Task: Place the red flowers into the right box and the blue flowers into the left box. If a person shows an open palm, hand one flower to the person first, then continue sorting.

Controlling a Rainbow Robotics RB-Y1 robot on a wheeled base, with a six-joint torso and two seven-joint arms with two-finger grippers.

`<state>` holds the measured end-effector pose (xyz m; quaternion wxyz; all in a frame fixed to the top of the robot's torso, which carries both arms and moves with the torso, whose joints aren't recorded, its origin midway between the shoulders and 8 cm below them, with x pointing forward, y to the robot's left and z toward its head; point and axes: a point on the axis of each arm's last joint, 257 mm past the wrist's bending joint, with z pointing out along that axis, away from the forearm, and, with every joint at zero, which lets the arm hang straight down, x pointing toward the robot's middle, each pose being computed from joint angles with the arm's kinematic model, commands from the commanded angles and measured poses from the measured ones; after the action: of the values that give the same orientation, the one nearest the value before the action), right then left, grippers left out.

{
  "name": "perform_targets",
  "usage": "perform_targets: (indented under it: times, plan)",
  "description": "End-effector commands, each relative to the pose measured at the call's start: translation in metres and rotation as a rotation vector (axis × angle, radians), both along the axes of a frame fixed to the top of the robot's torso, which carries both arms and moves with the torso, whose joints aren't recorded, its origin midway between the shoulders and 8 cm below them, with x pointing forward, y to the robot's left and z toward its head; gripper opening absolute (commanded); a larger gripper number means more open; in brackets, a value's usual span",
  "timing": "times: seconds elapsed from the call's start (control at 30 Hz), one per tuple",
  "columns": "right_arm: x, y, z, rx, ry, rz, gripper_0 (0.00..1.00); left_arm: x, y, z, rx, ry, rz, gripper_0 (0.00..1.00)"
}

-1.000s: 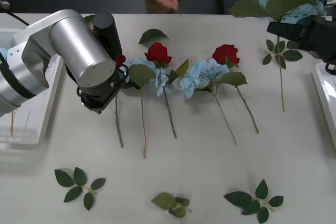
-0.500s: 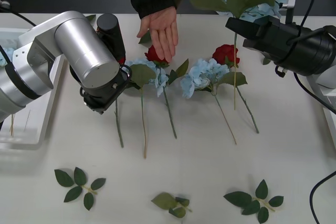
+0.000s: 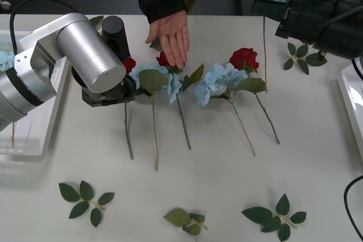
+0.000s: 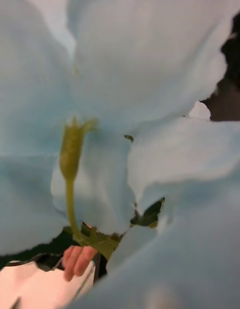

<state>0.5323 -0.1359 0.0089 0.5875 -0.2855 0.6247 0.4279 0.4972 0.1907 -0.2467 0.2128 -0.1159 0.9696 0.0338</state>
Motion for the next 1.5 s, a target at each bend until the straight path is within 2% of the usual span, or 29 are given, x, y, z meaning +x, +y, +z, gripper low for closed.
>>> perform_targets:
  times: [0.03, 0.2, 0.53, 0.93, 1.5]
  plan:
    - [-0.011, -0.009, 0.081, -0.043, -0.179, -0.061, 0.0, 0.0, -0.006, -0.006, -0.003, -0.01, -0.015, 1.0]
    - [-0.018, -0.001, 0.132, 0.022, -0.24, -0.168, 0.0, 0.0, -0.006, -0.006, -0.006, -0.013, -0.01, 1.0]
    - [-0.006, 0.032, 0.164, 0.05, -0.34, -0.372, 0.0, 0.0, -0.006, -0.006, -0.01, -0.012, -0.003, 1.0]
    - [-0.001, 0.073, 0.167, 0.07, -0.346, -0.468, 0.0, 0.0, -0.007, -0.006, -0.016, -0.013, 0.004, 1.0]
    - [-0.006, 0.081, 0.167, 0.095, -0.333, -0.497, 0.0, -0.001, -0.008, -0.006, -0.019, -0.011, 0.009, 1.0]
